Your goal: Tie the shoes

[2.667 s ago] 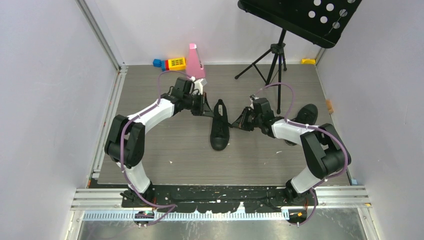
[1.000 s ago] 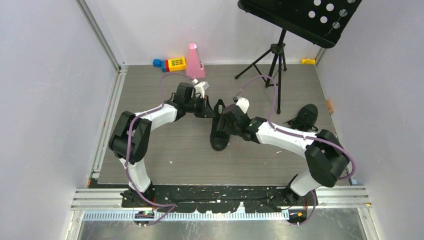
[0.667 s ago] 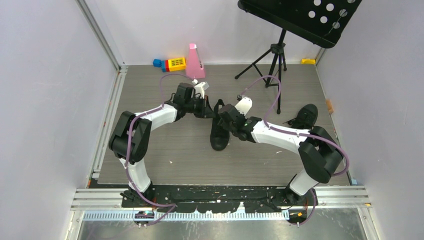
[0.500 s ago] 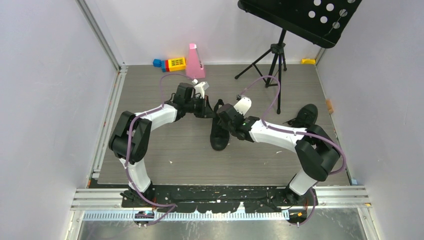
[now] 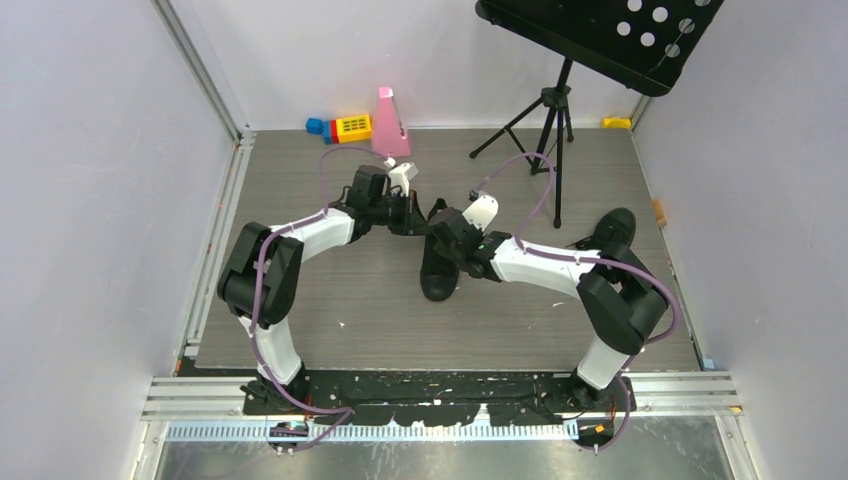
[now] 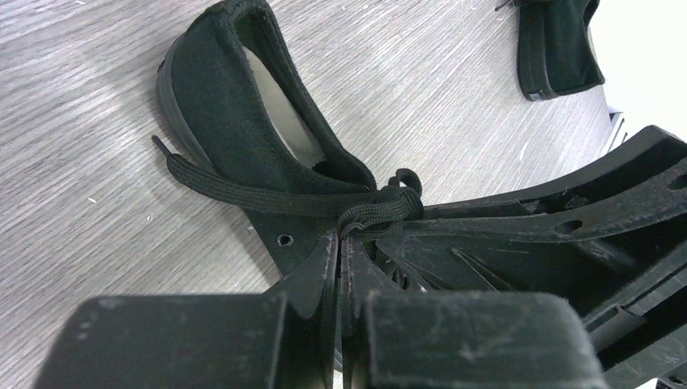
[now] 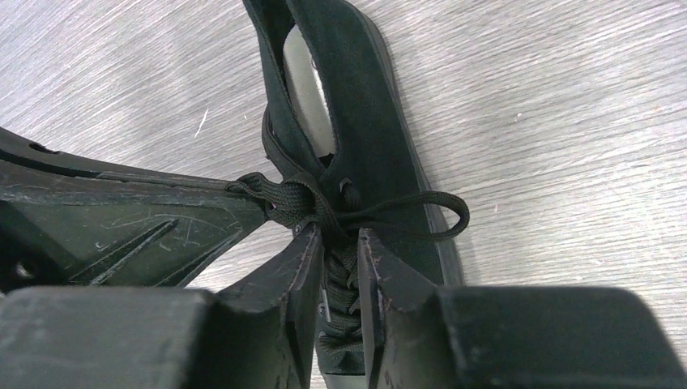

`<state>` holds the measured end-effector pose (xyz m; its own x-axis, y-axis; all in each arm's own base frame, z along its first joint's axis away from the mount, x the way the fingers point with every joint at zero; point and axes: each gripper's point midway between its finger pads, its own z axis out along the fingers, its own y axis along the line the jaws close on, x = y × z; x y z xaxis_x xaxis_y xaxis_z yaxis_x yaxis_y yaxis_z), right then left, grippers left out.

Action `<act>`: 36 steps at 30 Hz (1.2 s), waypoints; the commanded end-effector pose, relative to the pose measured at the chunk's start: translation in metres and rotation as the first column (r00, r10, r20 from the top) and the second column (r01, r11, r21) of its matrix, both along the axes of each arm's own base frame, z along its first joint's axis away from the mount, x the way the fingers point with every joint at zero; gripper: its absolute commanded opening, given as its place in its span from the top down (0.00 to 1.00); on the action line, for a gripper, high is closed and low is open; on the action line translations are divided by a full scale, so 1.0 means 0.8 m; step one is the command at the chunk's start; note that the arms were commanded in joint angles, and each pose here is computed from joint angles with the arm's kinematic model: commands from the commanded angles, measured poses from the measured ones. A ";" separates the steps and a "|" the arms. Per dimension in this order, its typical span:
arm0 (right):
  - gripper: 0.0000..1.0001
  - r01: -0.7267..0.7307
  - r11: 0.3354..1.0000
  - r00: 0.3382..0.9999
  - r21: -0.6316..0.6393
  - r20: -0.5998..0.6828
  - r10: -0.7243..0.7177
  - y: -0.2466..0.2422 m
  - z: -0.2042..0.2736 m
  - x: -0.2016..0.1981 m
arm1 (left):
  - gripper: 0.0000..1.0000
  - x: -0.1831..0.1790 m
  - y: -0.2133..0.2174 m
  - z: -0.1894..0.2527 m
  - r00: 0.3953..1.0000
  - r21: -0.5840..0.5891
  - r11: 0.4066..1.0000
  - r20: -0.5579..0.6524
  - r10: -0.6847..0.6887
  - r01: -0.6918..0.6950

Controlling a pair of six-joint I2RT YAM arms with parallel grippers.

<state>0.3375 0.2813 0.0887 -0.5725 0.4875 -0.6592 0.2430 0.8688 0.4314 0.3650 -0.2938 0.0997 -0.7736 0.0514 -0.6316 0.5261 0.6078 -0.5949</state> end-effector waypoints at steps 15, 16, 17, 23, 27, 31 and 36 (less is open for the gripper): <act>0.98 0.020 0.995 0.999 0.093 0.022 -0.023 0.006 0.026 -0.002 | 1.00 0.003 -0.003 0.027 0.998 -0.044 0.999 0.056 -0.010 0.013; 0.98 0.017 0.995 1.000 0.098 0.018 -0.019 0.007 0.026 -0.005 | 1.00 0.003 -0.003 0.027 0.998 -0.045 0.999 0.056 -0.011 0.014; 0.99 0.014 0.995 1.000 0.101 0.014 -0.016 0.006 0.026 -0.007 | 1.00 0.003 -0.003 0.027 0.998 -0.045 0.999 0.055 -0.011 0.013; 0.99 -0.019 0.994 0.999 0.112 -0.032 0.023 0.005 0.020 -0.027 | 1.00 0.002 -0.003 0.029 0.998 -0.048 0.999 0.055 -0.013 0.015; 0.99 -0.036 0.991 0.997 0.129 -0.065 0.045 0.007 0.012 -0.038 | 1.00 0.002 -0.003 0.028 0.998 -0.048 0.999 0.054 -0.013 0.015; 0.99 -0.056 0.987 0.993 0.149 -0.091 0.070 0.013 0.005 -0.049 | 1.00 0.002 -0.003 0.029 0.998 -0.048 0.999 0.055 -0.012 0.015; 0.95 -0.083 0.984 0.991 0.157 -0.094 0.099 0.016 0.007 -0.054 | 1.00 0.002 -0.003 0.029 0.998 -0.048 0.999 0.055 -0.013 0.015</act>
